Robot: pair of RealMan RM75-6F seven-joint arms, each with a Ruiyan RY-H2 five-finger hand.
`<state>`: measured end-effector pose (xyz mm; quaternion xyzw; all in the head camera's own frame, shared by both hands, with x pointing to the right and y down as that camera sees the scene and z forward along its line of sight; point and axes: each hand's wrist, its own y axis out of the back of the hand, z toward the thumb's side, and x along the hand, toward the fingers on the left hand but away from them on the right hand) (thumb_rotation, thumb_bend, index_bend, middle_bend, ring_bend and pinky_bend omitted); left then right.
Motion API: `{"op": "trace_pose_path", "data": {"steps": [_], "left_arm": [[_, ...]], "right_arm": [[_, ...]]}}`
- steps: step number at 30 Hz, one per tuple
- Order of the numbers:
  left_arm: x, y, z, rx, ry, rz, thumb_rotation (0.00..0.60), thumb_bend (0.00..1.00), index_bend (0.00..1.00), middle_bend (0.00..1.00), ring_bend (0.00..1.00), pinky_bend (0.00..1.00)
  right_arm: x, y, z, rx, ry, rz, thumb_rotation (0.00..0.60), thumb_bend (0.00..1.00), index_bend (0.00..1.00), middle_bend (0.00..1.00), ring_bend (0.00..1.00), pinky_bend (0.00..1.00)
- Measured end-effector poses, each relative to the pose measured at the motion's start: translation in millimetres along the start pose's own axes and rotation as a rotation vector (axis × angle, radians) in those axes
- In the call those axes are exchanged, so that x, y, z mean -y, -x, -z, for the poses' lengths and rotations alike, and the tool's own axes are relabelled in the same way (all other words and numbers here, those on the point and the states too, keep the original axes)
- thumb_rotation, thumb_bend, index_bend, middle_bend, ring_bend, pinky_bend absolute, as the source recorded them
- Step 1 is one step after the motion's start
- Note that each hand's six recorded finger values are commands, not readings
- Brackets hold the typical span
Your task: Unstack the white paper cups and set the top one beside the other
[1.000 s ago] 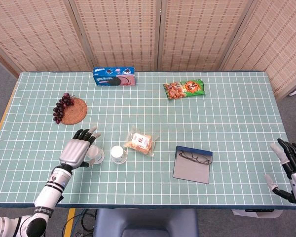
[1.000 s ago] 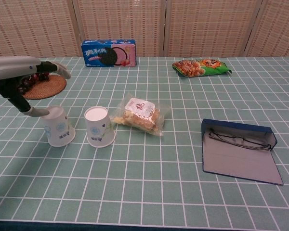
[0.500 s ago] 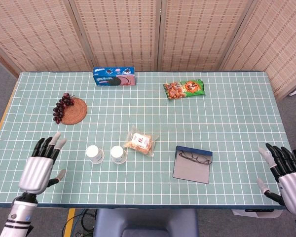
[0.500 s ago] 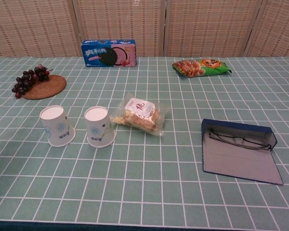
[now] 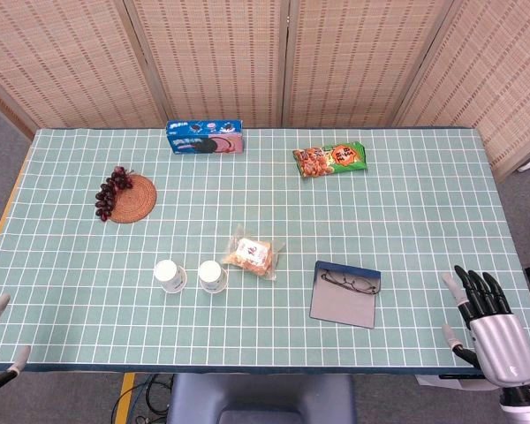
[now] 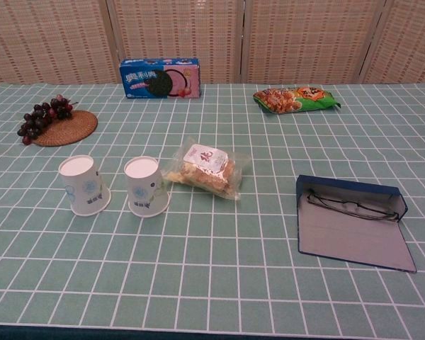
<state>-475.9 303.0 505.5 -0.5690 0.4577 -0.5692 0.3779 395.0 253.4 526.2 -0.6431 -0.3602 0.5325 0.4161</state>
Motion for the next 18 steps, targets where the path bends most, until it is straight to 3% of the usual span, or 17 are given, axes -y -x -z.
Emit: {"op": "trace_pose_path", "data": {"steps": [18], "left_arm": [[6.3,-1.1,8.2,-0.026,-0.072,0.003,0.600,0.30,0.02,0.00,0.00,0.00]], "right_arm": [[3.0,1.1,-3.6,-0.018,-0.002,-0.015,0.600,0.34,0.05,0.00,0.00,0.00]]}}
